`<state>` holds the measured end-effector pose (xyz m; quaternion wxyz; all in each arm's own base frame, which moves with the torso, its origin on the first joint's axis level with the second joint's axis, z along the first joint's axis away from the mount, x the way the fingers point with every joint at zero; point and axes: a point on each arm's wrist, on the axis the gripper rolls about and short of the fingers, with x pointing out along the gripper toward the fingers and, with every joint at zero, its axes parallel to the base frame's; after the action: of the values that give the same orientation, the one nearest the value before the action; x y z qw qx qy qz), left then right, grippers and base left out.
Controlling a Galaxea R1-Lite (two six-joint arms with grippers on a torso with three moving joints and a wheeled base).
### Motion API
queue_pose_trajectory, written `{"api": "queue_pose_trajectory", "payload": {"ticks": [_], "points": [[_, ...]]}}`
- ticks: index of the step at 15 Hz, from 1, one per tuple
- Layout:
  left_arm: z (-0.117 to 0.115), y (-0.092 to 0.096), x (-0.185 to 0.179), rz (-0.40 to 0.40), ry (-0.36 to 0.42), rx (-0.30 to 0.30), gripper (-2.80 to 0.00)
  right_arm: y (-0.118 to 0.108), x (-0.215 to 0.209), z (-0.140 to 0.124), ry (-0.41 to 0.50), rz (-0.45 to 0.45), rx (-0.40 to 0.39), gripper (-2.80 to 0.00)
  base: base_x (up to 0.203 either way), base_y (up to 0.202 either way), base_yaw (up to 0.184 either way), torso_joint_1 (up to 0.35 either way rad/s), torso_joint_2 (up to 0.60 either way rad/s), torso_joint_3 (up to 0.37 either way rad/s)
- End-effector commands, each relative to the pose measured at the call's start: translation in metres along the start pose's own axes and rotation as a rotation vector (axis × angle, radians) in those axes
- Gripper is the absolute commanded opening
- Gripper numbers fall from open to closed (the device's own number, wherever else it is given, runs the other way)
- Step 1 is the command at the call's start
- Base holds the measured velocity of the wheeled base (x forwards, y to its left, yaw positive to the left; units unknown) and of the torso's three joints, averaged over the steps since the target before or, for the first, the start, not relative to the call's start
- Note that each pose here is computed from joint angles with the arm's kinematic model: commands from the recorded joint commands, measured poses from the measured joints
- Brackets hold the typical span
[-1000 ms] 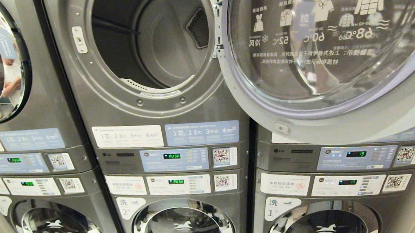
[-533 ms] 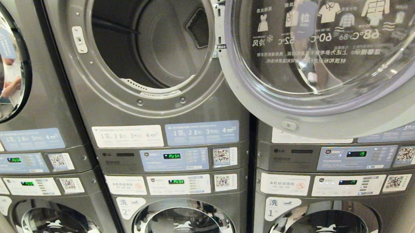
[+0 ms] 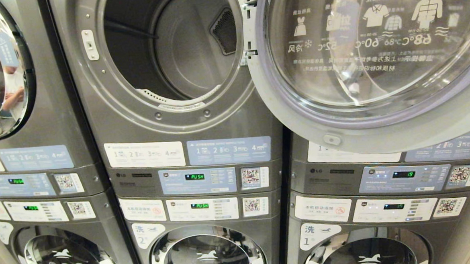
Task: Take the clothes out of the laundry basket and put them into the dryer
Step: Take the clothes out of the basket
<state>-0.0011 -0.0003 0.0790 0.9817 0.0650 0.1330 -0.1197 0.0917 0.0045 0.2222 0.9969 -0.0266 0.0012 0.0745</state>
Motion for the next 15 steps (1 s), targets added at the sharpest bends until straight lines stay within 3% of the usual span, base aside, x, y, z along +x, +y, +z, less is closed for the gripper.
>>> {"api": "queue_pose_trajectory", "payload": {"ticks": [1, 5, 7, 9, 13, 15], "points": [[0.0, 0.0, 0.0, 0.004, 0.003, 0.002, -2.8, 0.005, -0.022, -0.032, 0.034, 0.001, 0.001, -2.8, 0.0, 0.0, 0.0, 0.0, 0.0, 0.0], [0.0, 0.0, 0.001, 0.122, 0.03, -0.034, -2.8, 0.014, -0.062, -0.105, 0.117, 0.002, 0.008, -2.8, 0.0, 0.0, 0.0, 0.0, 0.0, 0.0], [0.0, 0.0, -0.001, 0.154, 0.012, -0.04, -2.8, 0.017, -0.079, -0.121, 0.153, -0.002, 0.012, -2.8, 0.0, 0.0, 0.0, 0.0, 0.0, 0.0], [-0.002, -0.002, -0.007, 0.199, -0.066, -0.04, -2.8, 0.019, -0.097, -0.138, 0.26, -0.046, 0.024, -2.8, 0.0, 0.0, 0.0, 0.0, 0.0, 0.0], [-0.009, -0.006, -0.019, 0.231, -0.251, -0.022, -2.8, 0.02, -0.109, -0.143, 0.205, -0.1, 0.006, -2.8, 0.0, 0.0, 0.0, 0.0, 0.0, 0.0], [-0.009, -0.006, -0.019, 0.218, -0.259, -0.018, -2.8, 0.021, -0.116, -0.145, 0.119, -0.107, -0.006, -2.8, 0.0, 0.0, 0.0, 0.0, 0.0, 0.0]]}}
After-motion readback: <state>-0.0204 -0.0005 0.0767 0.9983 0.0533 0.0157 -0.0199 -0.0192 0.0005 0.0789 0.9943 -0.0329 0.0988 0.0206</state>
